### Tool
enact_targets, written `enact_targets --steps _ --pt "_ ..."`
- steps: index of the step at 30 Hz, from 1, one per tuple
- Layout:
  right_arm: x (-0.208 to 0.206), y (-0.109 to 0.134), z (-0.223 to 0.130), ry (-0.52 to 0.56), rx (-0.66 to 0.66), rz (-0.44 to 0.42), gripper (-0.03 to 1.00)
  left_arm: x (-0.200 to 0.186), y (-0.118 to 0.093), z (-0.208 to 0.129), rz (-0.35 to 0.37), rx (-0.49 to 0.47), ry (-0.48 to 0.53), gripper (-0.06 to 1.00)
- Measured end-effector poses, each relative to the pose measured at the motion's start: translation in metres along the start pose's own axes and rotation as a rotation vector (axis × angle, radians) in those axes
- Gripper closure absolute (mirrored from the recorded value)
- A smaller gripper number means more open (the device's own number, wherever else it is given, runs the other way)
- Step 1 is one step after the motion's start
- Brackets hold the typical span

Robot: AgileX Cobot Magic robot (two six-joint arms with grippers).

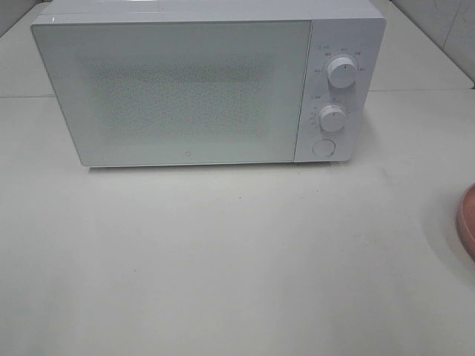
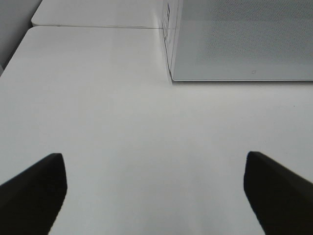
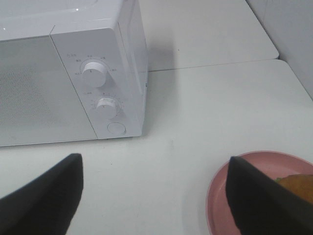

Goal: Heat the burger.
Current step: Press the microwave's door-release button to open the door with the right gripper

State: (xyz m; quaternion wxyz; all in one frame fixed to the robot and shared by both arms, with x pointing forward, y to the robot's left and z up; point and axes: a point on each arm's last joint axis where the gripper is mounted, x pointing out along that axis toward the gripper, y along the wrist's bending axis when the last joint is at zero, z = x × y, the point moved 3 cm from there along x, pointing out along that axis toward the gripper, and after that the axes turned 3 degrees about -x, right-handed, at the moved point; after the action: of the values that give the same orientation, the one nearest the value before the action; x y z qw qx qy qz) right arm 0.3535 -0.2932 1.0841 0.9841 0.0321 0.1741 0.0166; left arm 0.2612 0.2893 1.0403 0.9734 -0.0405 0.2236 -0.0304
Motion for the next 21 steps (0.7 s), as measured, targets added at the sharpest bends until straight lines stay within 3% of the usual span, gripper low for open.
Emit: enact_targets --steps 21 --pt "0.071 -0.001 0.009 0.011 0.003 -0.007 0.21 0.0 0.0 0.0 0.0 0.0 0.0 0.04"
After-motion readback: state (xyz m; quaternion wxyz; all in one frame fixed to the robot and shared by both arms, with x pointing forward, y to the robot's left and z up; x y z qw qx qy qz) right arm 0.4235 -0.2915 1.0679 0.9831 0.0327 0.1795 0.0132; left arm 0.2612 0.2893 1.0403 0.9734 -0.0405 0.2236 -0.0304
